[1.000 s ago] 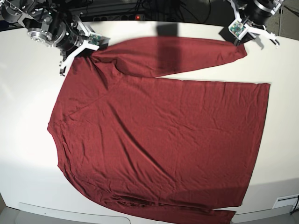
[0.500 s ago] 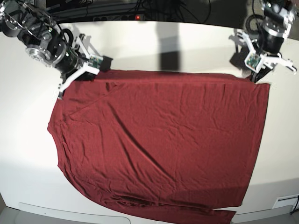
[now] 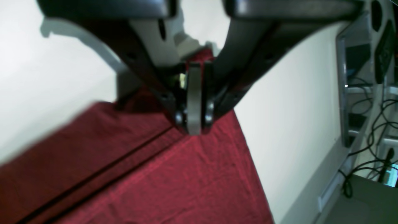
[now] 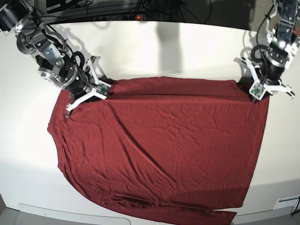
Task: Fold the T-shirt properly
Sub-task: 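Lift both grippers and pull the shirt edge toward the robot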
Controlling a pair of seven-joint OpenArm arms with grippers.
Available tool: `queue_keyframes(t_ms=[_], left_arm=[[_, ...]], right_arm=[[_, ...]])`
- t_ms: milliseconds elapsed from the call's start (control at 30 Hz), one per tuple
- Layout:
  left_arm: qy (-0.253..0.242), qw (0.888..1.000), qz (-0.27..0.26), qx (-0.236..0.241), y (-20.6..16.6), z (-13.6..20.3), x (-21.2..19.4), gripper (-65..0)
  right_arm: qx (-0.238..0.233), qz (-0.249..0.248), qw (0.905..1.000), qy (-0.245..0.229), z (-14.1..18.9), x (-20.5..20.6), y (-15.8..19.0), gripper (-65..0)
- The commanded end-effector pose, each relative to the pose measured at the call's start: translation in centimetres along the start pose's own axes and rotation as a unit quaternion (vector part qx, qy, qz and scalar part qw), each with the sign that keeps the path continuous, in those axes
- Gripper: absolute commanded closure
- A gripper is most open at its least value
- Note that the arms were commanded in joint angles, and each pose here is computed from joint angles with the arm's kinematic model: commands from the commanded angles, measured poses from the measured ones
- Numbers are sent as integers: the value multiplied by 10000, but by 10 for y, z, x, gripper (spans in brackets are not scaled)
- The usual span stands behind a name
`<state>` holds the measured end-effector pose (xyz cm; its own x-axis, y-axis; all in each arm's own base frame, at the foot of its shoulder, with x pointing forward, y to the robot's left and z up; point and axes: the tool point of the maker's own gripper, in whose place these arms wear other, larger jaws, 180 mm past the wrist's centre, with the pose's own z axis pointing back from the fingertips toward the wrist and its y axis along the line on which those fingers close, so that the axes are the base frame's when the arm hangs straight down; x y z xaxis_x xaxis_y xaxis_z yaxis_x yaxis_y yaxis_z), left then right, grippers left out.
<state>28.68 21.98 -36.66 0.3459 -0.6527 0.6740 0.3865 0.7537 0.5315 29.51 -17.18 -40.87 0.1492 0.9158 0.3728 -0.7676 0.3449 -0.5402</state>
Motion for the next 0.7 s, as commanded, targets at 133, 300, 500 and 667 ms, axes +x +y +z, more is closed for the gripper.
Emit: queue_keyframes(t_ms=[133,300,500,667], left_arm=[[-76,9997,173,137,20,-15,-2,0],[37,9998,211,63,27,-32,-12,0],[-49,9994,258,216,45,-46,-6,0],[5,9994,267,213,46,-48,-8,0]], right_arm=[[-233,-297,9993,39,-14,-4,-27,0],[-116,-434,9990,44,-33,0,-33,0],[-117,-581,9982,4,-48,12,-41,0],[-80,-640,9979,77,-54,10,-38,0]])
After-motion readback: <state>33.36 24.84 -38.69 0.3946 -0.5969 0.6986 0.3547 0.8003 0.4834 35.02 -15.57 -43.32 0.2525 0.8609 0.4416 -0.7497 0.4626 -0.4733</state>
